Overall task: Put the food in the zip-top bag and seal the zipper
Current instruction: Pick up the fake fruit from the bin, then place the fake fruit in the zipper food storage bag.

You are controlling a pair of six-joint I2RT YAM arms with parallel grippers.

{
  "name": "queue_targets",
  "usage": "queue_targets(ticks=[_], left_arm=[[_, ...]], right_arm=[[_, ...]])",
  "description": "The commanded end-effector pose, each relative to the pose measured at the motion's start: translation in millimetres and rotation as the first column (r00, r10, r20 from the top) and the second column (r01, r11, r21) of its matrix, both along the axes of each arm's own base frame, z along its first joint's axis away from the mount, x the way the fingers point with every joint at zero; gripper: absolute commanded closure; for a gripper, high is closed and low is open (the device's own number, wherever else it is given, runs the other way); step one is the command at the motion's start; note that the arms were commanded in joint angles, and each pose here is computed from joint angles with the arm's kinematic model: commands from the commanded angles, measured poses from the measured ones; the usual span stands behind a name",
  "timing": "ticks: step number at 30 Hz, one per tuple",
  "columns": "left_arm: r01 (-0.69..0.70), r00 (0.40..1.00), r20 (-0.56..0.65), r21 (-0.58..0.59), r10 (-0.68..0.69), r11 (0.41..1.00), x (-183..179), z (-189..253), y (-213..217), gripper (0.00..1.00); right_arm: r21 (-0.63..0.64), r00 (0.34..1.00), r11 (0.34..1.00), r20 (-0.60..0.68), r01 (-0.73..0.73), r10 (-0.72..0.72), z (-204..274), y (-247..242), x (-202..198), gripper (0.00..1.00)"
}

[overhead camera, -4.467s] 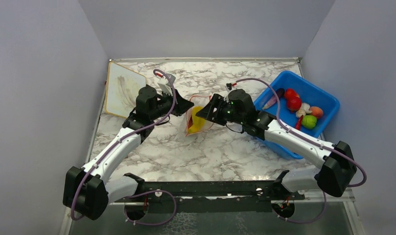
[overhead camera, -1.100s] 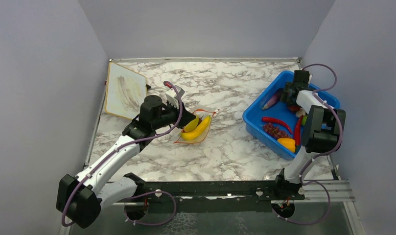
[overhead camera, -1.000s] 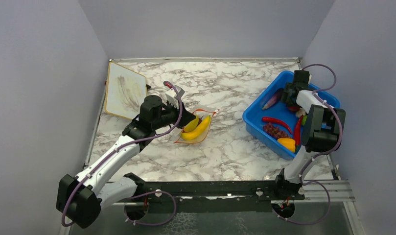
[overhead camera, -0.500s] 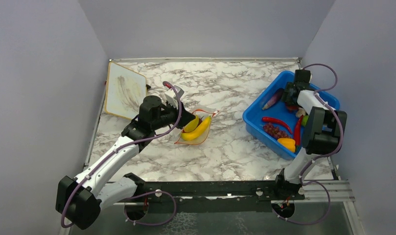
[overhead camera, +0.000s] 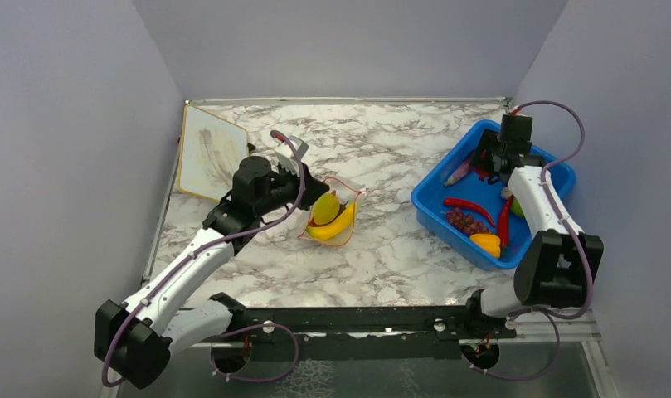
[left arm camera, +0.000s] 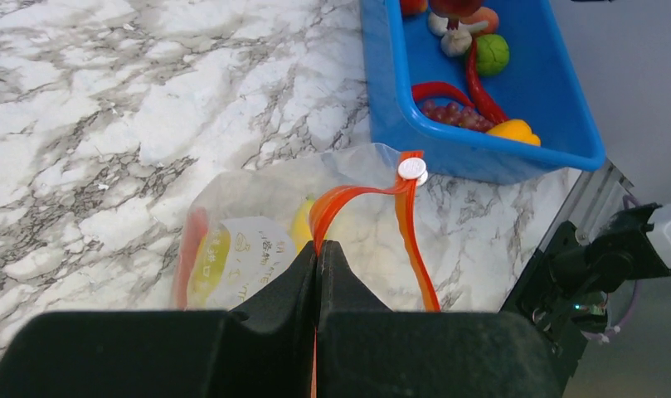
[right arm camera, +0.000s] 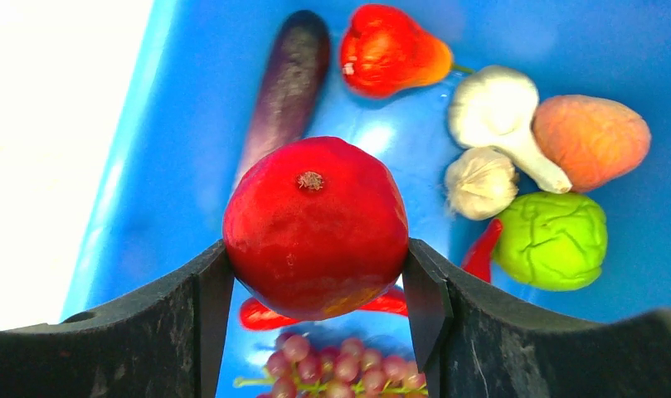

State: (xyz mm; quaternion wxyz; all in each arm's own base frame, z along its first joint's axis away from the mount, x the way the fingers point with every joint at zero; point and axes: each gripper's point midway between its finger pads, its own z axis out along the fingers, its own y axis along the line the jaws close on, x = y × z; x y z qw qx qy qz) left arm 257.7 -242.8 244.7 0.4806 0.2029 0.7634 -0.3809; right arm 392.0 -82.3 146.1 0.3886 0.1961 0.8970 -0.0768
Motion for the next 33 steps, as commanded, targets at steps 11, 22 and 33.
queue_targets(ticks=[11, 22, 33], left_arm=[[-0.211, 0.975, 0.071, 0.002, 0.21, 0.977, 56.4, 47.1, 7.8, 1.0], [-0.285, 0.957, 0.065, 0.052, 0.282, 0.957, 80.6, 33.1, 11.0, 1.0], [-0.162, 0.987, 0.007, 0.048, 0.162, 0.986, 62.4, -0.9, -4.8, 1.0]], right_arm=[[0.09, 0.967, 0.98, 0.203, -0.177, 0.156, 83.6, 72.9, -28.4, 0.57], [0.183, 0.853, 0.872, 0.372, -0.455, 0.366, 133.4, 166.0, -46.2, 0.58], [0.206, 0.741, 0.733, 0.39, -0.648, 0.546, 134.1, 274.4, -69.3, 0.58]])
